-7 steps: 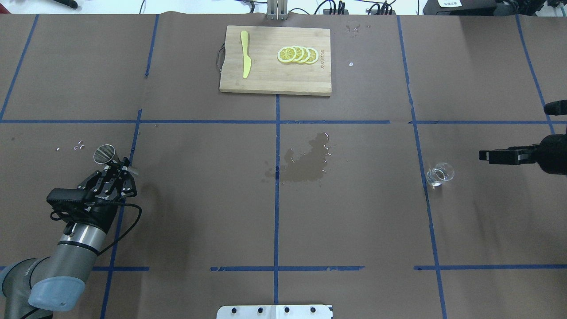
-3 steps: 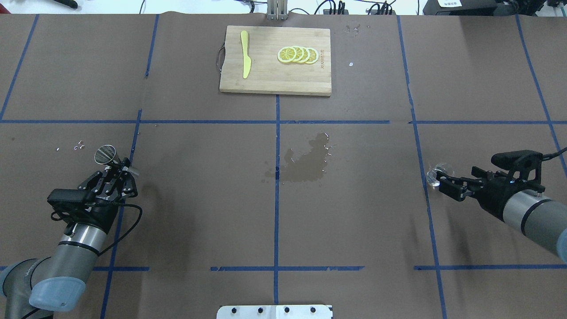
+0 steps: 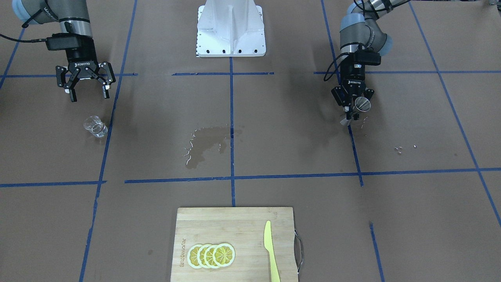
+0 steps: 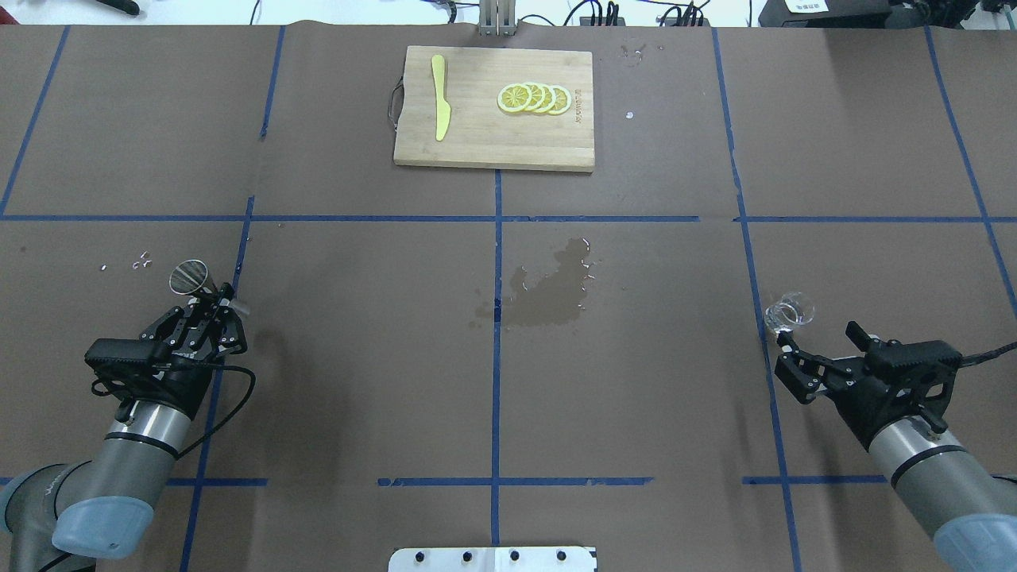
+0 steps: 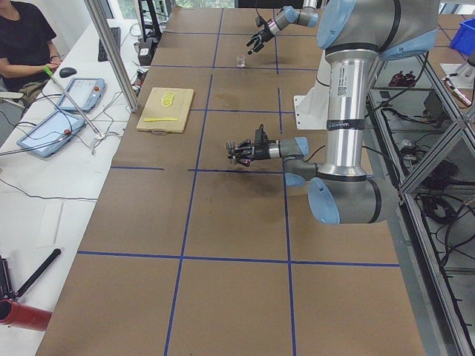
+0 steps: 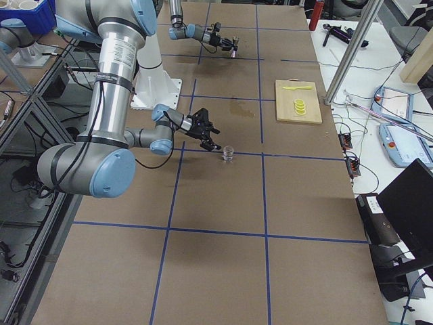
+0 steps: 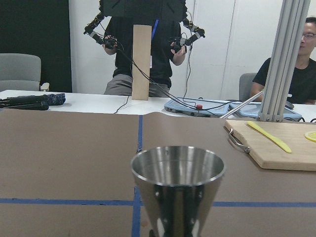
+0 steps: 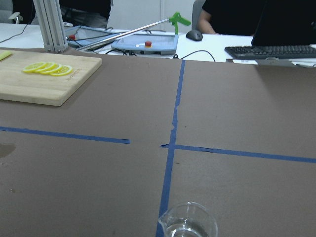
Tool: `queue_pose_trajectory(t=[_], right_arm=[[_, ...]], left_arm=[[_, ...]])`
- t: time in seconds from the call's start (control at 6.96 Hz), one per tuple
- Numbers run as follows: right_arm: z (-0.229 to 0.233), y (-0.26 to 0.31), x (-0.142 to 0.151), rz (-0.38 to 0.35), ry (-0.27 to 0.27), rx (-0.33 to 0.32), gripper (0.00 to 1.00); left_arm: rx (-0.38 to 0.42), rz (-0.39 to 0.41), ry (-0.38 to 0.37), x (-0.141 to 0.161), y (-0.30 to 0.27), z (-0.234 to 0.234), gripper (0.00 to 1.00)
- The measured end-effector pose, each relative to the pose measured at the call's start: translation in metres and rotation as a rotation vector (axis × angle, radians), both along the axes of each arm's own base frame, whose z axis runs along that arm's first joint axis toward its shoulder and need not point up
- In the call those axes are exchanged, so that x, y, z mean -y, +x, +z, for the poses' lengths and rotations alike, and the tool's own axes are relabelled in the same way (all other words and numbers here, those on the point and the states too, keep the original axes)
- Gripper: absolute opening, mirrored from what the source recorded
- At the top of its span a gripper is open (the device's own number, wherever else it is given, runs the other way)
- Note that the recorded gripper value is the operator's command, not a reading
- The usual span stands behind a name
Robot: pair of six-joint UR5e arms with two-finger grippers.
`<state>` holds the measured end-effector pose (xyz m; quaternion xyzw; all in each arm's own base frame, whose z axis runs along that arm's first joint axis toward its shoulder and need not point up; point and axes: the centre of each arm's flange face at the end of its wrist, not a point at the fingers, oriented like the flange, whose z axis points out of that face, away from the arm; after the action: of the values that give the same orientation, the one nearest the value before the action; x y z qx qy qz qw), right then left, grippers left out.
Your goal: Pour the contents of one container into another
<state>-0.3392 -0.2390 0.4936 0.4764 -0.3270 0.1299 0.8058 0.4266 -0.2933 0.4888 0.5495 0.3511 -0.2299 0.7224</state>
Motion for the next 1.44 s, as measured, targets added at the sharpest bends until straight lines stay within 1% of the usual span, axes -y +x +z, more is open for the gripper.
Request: queue_pose_trajectory(t=[0.14,0.29,0.57,1.01,1.44], right_arm=[[0.013,-0.009,-0.007,0.044,0.046,-0.024,0.99],[0.025,-0.020,-0.010,0.079,0.082,-0.042,0.99],[0.041,-0.041,-0.011,0.124,0.114,-0.047,0.99],[0.059,-0.049,-0.010,0.144,0.128,-0.067,0.99],[0.052,-0.067,-0.009,0.144,0.118,-0.037,0.99]], left_arm=[[-0.002,0.000,0.000,0.000,0.000,0.000,0.00],[-0.004,0.000,0.000,0.000,0.000,-0.001,0.00],[-0.005,0.000,0.000,0.000,0.000,-0.002,0.00],[-0.006,-0.002,0.001,0.001,-0.001,-0.002,0.00],[-0.009,-0.002,0.001,0.001,-0.001,-0.003,0.00]])
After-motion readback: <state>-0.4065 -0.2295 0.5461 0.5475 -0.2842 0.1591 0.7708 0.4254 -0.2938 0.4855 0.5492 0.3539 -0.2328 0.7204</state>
